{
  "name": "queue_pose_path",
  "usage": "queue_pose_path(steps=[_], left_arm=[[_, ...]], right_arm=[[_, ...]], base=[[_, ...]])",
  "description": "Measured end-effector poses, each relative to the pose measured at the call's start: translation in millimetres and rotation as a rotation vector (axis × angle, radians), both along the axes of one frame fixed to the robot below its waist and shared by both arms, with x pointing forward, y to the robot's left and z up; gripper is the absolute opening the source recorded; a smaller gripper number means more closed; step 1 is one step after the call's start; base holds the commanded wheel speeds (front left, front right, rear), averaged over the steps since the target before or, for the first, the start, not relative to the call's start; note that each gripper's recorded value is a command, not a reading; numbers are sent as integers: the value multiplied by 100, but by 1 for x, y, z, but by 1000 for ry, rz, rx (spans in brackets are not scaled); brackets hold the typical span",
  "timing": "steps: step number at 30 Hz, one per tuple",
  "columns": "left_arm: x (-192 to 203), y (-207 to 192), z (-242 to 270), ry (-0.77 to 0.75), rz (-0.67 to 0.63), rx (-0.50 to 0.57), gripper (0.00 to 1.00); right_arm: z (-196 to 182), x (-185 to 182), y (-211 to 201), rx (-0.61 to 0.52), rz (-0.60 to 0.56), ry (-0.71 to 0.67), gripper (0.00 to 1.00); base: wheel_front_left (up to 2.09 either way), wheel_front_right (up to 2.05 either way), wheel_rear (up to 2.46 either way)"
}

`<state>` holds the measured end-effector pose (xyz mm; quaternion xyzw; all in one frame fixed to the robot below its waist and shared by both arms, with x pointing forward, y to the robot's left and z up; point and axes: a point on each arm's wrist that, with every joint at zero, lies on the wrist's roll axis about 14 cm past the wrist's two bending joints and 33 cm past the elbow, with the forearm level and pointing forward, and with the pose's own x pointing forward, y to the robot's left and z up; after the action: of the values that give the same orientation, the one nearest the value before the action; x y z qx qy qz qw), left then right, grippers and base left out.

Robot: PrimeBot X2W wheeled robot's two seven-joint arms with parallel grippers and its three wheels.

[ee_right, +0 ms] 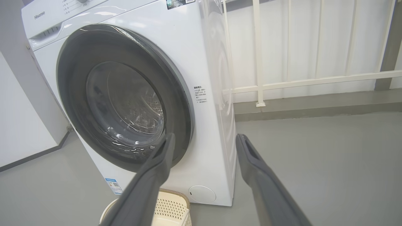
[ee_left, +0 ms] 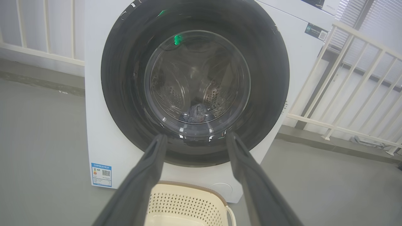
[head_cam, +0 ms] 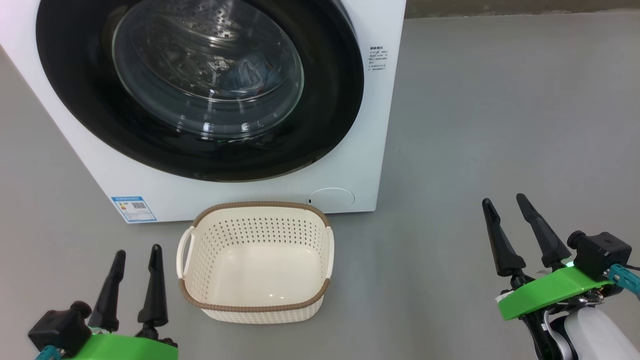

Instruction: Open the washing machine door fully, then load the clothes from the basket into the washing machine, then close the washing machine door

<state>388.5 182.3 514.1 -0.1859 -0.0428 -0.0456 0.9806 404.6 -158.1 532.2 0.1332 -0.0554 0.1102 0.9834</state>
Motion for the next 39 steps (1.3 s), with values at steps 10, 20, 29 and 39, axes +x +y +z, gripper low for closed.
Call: queue_pose_path(steps=[10,20,29,39], left_arm=[[-1,1,2,-7,2,-1,100],[-1,1,2,-5,4,-10,100],[-2,1,-1,7,9,-41,0],[-14,-4,-32,113,17,-117,0]], right_arm=[[1,-1,1,2,2,-1,100],[1,-2,1,1,2,0,100],[-3,-2,2,4,2,9,0],[-40,-17,4,80,-17,138,0]], base=[[0,0,0],[0,0,0],[0,0,0],[0,0,0]])
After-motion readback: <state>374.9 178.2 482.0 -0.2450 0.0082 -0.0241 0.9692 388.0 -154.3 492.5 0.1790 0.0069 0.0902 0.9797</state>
